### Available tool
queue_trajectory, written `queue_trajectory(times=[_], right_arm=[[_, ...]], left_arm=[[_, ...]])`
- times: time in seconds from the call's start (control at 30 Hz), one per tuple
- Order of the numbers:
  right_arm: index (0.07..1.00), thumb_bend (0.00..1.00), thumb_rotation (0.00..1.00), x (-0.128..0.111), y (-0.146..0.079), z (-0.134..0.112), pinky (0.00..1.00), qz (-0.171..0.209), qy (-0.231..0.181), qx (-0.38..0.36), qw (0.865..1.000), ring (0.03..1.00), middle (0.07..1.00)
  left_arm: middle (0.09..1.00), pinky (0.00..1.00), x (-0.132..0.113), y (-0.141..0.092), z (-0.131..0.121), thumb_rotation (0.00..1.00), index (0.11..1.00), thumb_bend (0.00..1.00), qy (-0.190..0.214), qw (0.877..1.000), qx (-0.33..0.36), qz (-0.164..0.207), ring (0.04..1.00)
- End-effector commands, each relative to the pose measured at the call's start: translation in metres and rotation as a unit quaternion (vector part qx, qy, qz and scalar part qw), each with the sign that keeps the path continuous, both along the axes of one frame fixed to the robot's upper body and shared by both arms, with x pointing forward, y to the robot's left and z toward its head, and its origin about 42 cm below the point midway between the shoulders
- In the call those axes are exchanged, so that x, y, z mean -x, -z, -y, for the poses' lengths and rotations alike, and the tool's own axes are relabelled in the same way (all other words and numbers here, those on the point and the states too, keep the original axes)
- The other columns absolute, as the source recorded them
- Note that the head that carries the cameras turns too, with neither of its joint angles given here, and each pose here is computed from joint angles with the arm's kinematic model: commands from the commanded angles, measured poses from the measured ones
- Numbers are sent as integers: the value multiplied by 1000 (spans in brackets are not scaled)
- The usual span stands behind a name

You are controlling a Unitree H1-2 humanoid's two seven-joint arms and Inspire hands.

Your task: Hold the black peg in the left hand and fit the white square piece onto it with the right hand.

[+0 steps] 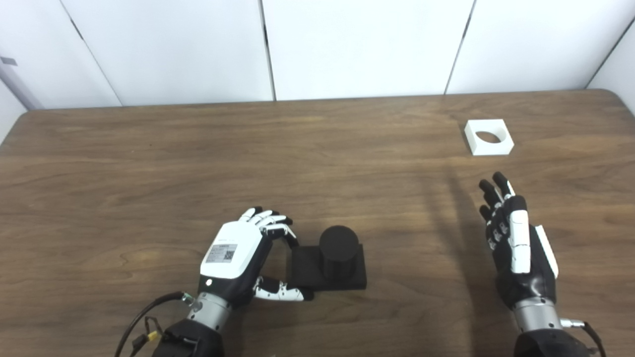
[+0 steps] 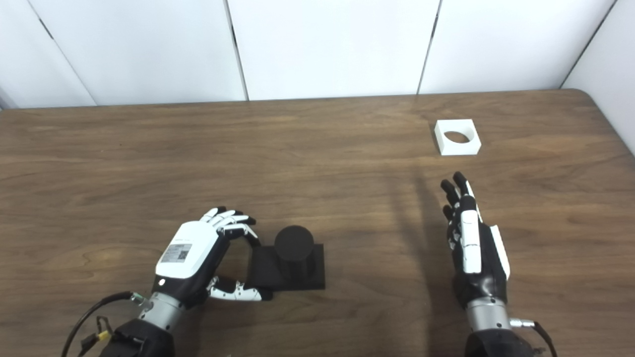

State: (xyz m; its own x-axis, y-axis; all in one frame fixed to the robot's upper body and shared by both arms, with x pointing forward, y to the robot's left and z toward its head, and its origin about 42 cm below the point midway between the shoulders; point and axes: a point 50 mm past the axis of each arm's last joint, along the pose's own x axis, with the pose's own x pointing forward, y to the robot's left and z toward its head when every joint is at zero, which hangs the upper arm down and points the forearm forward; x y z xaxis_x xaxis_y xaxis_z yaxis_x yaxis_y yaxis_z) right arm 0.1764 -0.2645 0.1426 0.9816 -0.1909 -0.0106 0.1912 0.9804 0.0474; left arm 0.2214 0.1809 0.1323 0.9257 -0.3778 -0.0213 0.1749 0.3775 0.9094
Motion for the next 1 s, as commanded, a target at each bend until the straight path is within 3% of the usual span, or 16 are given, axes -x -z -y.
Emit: queue_trajectory(times=[0.0,0.57,0.83,0.97], right_arm=[[985,541,1000,-2,-10,-17,1000,37,5,-33,999,1000,947],[966,566,1000,0,-11,-23,1000,33,13,-42,998,1000,936],[977,547,993,-5,-25,-19,1000,55,18,-60,997,1000,937],[945,574,534,-14,-48,5,970,58,29,10,998,966,921]], left_arm=[[790,933,-3,-1,-4,51,485,523,8,1000,-18,-3,855],[783,930,-2,-1,-8,52,485,523,25,999,-20,-18,853],[785,933,-1,2,-17,52,485,524,5,999,-24,-23,861],[785,913,1,6,-22,51,485,523,1,999,-21,-25,849]])
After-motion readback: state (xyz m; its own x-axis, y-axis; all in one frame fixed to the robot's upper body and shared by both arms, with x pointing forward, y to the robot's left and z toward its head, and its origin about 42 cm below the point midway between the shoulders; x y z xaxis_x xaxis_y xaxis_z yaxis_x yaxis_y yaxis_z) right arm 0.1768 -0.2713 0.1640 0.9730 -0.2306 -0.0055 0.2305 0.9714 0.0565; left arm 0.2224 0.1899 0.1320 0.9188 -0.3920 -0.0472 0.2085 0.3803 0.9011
